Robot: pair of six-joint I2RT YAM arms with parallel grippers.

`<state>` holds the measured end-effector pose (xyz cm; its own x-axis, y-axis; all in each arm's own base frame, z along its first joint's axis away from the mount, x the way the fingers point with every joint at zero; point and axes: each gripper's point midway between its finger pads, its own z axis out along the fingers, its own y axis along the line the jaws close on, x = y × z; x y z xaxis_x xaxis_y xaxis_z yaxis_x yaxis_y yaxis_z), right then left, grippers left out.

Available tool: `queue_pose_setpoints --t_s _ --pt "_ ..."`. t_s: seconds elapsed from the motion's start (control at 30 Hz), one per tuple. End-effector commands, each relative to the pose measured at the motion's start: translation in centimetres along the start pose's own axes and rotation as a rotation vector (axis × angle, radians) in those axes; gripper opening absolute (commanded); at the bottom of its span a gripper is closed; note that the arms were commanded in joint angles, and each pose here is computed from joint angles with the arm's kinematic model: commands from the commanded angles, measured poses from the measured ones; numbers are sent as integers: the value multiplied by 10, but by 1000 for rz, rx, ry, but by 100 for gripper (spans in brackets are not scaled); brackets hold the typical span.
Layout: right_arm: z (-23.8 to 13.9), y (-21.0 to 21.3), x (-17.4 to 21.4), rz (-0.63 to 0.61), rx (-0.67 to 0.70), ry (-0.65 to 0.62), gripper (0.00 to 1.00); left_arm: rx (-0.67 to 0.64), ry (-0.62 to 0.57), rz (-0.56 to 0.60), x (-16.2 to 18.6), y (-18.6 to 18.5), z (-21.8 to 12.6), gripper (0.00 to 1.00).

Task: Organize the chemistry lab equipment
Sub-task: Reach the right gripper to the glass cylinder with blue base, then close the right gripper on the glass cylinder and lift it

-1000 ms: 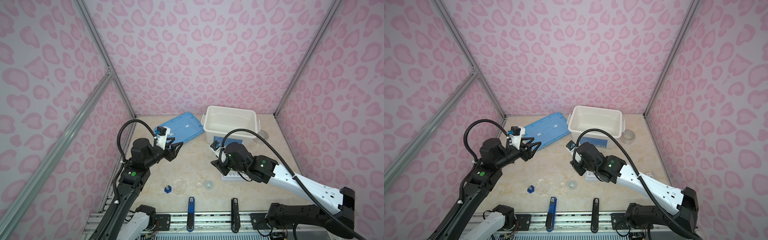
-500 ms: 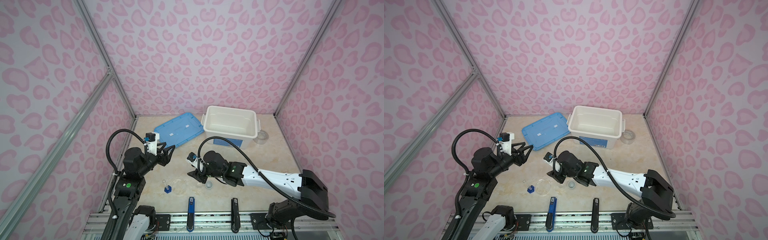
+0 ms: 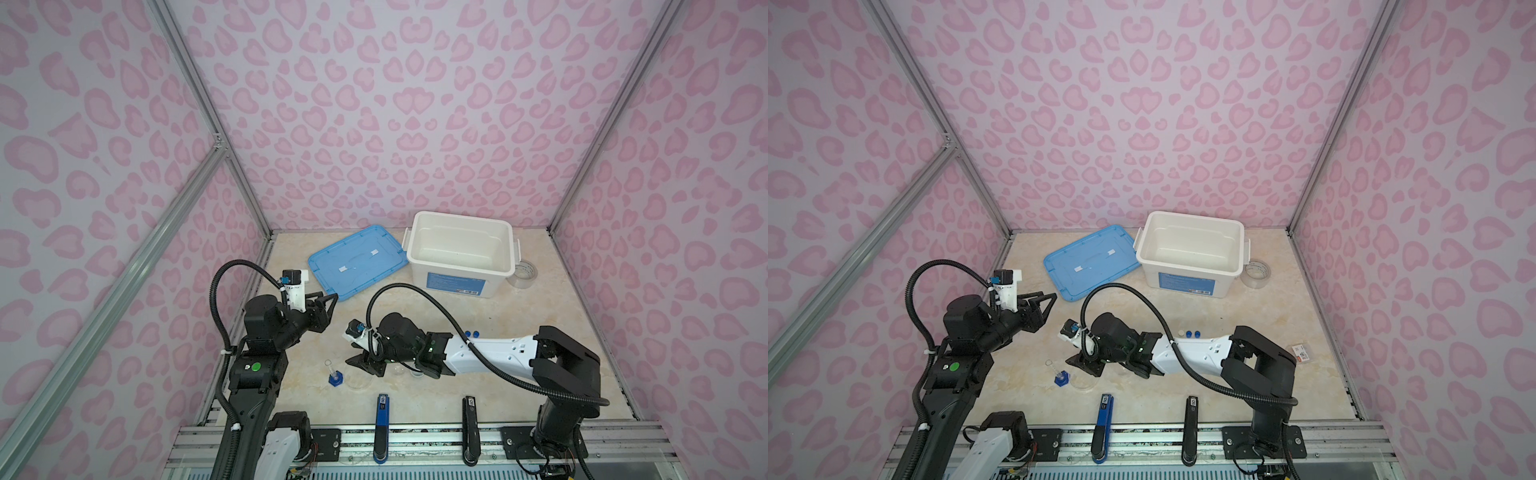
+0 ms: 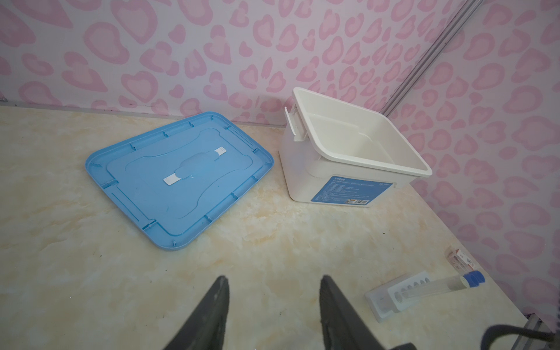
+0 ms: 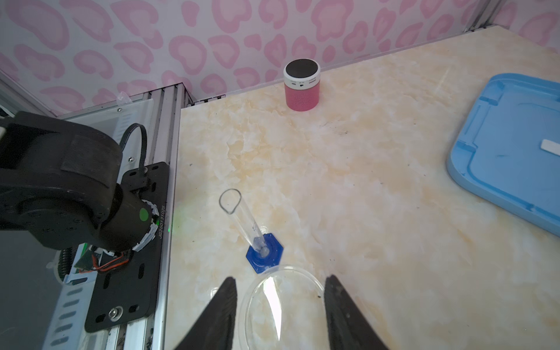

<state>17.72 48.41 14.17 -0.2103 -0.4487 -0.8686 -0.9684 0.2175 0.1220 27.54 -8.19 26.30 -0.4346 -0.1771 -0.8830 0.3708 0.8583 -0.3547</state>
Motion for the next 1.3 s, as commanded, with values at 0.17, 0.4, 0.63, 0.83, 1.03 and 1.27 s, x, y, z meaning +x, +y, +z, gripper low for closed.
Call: queue_pose_setpoints --t_s 0.17,0.4,0.63,0.83,1.03,1.27 --pt "24 17 -18 -37 -99 -73 46 12 -11 4 -5 -1 1 51" --pt "39 21 -17 -36 -143 -71 43 5 -10 2 -5 1 3 51" --pt "48 24 -13 -27 -162 -63 41 8 -7 6 -5 1 4 51" --pt "53 25 -10 -26 -168 -60 40 12 -2 4 -4 1 4 51" --pt "58 25 -6 -19 -166 -59 39 14 -1 5 -3 1 4 51" --pt "64 26 -4 -22 -166 -60 36 14 3 4 -3 1 5 51"
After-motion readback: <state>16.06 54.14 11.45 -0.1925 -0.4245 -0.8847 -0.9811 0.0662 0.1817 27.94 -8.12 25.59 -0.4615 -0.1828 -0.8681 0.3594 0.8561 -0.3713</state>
